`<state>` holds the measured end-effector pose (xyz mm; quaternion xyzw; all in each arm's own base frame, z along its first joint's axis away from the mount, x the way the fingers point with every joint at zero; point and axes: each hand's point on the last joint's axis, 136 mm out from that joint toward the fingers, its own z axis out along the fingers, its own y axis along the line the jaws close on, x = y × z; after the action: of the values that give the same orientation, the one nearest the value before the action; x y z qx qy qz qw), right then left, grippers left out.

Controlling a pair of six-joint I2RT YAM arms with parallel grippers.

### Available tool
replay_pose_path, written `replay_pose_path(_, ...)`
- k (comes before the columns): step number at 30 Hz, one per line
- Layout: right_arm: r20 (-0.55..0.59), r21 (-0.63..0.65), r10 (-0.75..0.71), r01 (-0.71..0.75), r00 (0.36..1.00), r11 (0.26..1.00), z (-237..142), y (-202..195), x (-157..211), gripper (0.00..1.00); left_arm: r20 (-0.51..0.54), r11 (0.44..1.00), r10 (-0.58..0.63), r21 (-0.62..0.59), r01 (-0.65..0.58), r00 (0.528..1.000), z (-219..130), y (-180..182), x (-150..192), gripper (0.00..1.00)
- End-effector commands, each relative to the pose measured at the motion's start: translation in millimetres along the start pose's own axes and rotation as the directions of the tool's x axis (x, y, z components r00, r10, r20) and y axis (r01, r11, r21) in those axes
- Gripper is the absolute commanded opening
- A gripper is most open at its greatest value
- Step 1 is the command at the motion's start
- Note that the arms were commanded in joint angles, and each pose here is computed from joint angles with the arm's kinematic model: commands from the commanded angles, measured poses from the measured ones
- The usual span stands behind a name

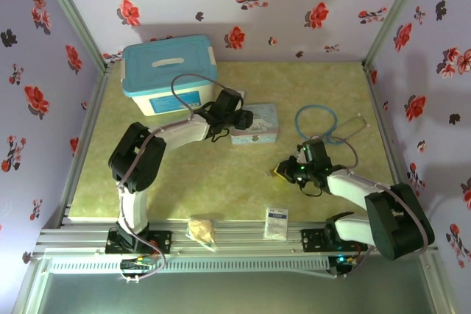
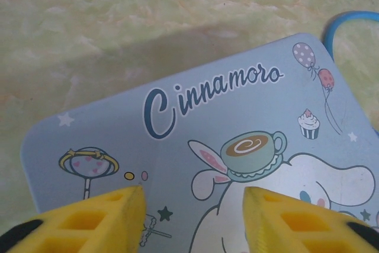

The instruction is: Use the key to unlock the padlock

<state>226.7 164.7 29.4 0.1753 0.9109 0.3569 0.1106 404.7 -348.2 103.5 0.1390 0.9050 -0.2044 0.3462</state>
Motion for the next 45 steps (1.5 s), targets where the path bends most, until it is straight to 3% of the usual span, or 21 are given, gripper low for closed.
replay_pose_path(1, -0.165, 0.26, 0.027, 0.017, 0.986, 0.965, -15.6, -54.1, 32.9, 0.11, -0.139, 0.996, -0.008, -0.084, -0.003, 0.99, -1.7, 27.7, 35.7, 0.52)
replay_pose_path(5, -0.142, 0.321, -0.013, 0.059, 0.99, 0.945, -21.3, -55.6, 19.5, 0.4, -0.078, 0.998, -0.006, -0.07, 0.001, 0.997, -14.6, 24.7, 5.5, 0.56)
replay_pose_path(6, -0.14, 0.34, -0.025, 0.072, 0.99, 0.938, -23.3, -55.1, 15.1, 0.42, -0.06, 0.998, -0.005, -0.066, 0.001, 0.998, -18.7, 23.7, -2.0, 0.56)
replay_pose_path(11, -0.098, 0.402, -0.081, 0.114, 0.992, 0.909, -25.3, -51.8, -9.6, 0.43, 0.03, 0.999, -0.002, -0.04, 0.003, 1.0, -49.7, 15.5, -37.8, 0.58)
replay_pose_path(14, -0.064, 0.327, -0.105, 0.12, 0.992, 0.937, -12.7, -34.4, -20.9, 0.42, 0.064, 0.999, -0.009, -0.034, 0.011, 0.998, -69.6, 15.9, -46.4, 0.59)
replay_pose_path(20, -0.003, 0.253, -0.153, 0.149, 0.988, 0.956, 4.3, -11.5, -41.5, 0.42, 0.051, 0.998, -0.029, -0.055, 0.031, 0.998, -94.4, 32.2, -26.7, 0.59)
replay_pose_path(29, 0.062, 0.185, -0.234, 0.219, 0.97, 0.958, 6.9, 20.9, -66.5, 0.45, -0.025, 0.985, -0.095, -0.146, 0.09, 0.995, -99.6, 79.1, 24.9, 0.59)
replay_pose_path(39, 0.128, 0.188, -0.239, 0.213, 0.962, 0.959, -6.9, 25.9, -73.0, 0.42, -0.019, 0.984, -0.107, -0.143, 0.103, 0.994, -103.2, 80.2, 28.7, 0.59)
replay_pose_path(45, 0.101, 0.237, -0.221, 0.192, 0.97, 0.952, -2.4, 10.0, -69.9, 0.44, -0.026, 0.984, -0.111, -0.147, 0.106, 0.994, -101.7, 81.7, 32.5, 0.59)
